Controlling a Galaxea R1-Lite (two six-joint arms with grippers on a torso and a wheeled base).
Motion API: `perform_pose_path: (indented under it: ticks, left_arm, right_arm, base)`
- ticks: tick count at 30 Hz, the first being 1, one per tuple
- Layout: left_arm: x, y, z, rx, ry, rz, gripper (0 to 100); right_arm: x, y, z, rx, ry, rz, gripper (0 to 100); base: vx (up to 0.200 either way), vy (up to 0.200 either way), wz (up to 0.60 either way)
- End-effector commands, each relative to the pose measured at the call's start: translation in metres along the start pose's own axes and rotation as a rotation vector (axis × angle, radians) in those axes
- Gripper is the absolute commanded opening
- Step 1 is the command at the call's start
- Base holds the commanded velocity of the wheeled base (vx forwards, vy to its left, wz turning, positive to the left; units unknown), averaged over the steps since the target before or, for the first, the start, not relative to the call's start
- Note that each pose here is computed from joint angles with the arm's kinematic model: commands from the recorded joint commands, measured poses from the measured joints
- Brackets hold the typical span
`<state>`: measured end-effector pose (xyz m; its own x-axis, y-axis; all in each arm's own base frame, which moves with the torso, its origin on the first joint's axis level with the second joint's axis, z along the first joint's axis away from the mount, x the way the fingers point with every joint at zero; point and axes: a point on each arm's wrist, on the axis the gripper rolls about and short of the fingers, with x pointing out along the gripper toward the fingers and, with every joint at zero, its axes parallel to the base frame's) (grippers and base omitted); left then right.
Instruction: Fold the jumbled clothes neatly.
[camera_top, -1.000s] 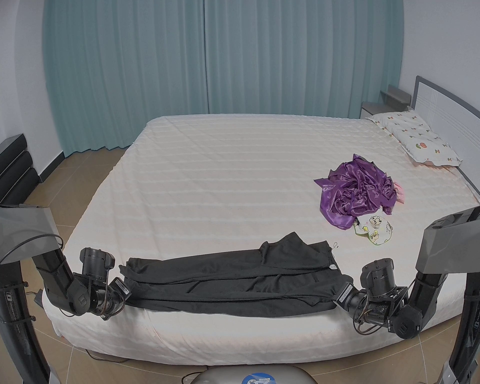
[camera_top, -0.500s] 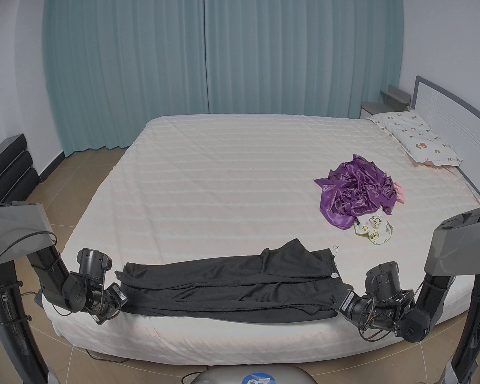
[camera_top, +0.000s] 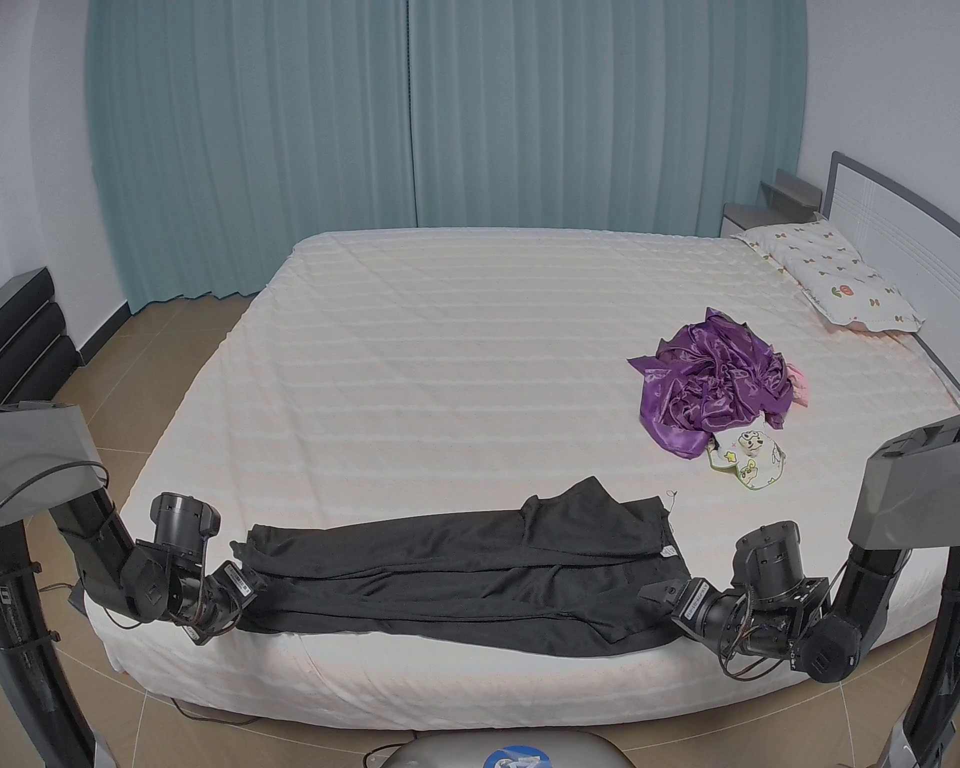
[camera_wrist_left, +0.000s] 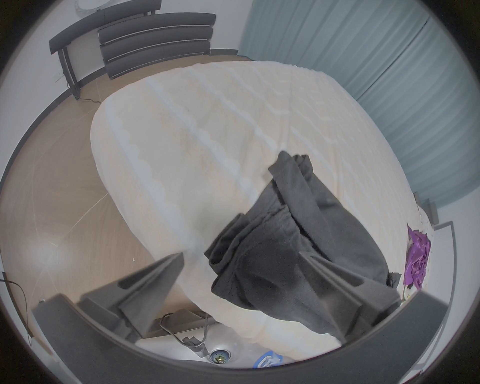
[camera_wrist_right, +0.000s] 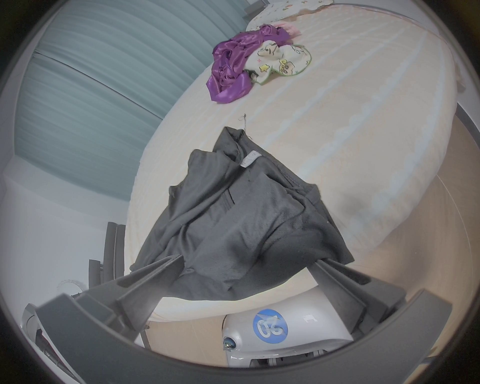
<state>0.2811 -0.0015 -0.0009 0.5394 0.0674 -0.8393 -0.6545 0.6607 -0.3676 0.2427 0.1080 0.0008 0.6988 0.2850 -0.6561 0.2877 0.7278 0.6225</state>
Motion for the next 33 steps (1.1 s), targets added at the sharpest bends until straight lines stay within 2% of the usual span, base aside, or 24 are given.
perform_pose_path:
  ticks: [1,8,13,16,21,23,24,26,30,31,33]
  left_arm:
    - [-0.032,0.0,0.031,-0.071,-0.111,-0.081,100]
    - [-0.041,-0.006,0.037,-0.079,-0.141,-0.12,100]
    - [-0.041,-0.027,0.024,-0.047,-0.113,-0.171,100]
    - [-0.042,-0.048,0.007,0.005,-0.065,-0.206,100]
    - [-0.042,-0.077,-0.028,0.039,0.041,-0.226,100]
    - [-0.042,-0.083,-0.035,0.047,0.058,-0.233,100]
    - [-0.038,-0.087,-0.044,0.065,0.078,-0.23,100]
    - [-0.035,-0.088,-0.046,0.056,0.084,-0.229,100]
    - [-0.034,-0.086,-0.041,0.001,0.081,-0.226,100]
    - [-0.033,-0.084,-0.036,-0.051,0.085,-0.232,100]
    - [-0.033,-0.082,-0.032,-0.085,0.1,-0.252,100]
  right_arm:
    - [-0.026,0.015,0.02,0.003,-0.093,0.085,100]
    - [-0.026,0.01,0.024,-0.019,-0.106,0.063,100]
    - [-0.031,-0.006,0.026,-0.086,-0.108,0.003,100]
    - [-0.029,-0.008,0.035,-0.065,-0.135,0.002,100]
    - [-0.024,-0.008,0.03,-0.033,-0.11,0.004,100]
    - [-0.023,-0.005,0.027,-0.017,-0.1,0.019,100]
    - [-0.021,0.004,0.021,0.016,-0.069,0.076,100]
    - [-0.014,0.018,0.012,0.042,-0.012,0.158,100]
    - [0.002,0.038,0.004,0.016,0.017,0.215,100]
    - [0.011,0.05,-0.003,-0.007,0.041,0.24,100]
    - [0.017,0.065,-0.014,-0.037,0.075,0.262,100]
  base:
    - [0.0,0.0,0.0]
    - [0.0,0.0,0.0]
    - [0.0,0.0,0.0]
    - [0.0,0.0,0.0]
    - [0.0,0.0,0.0]
    - [0.0,0.0,0.0]
    - [0.0,0.0,0.0]
    - [0.0,0.0,0.0]
    - [0.0,0.0,0.0]
    - [0.0,0.0,0.0]
    - [0.0,0.0,0.0]
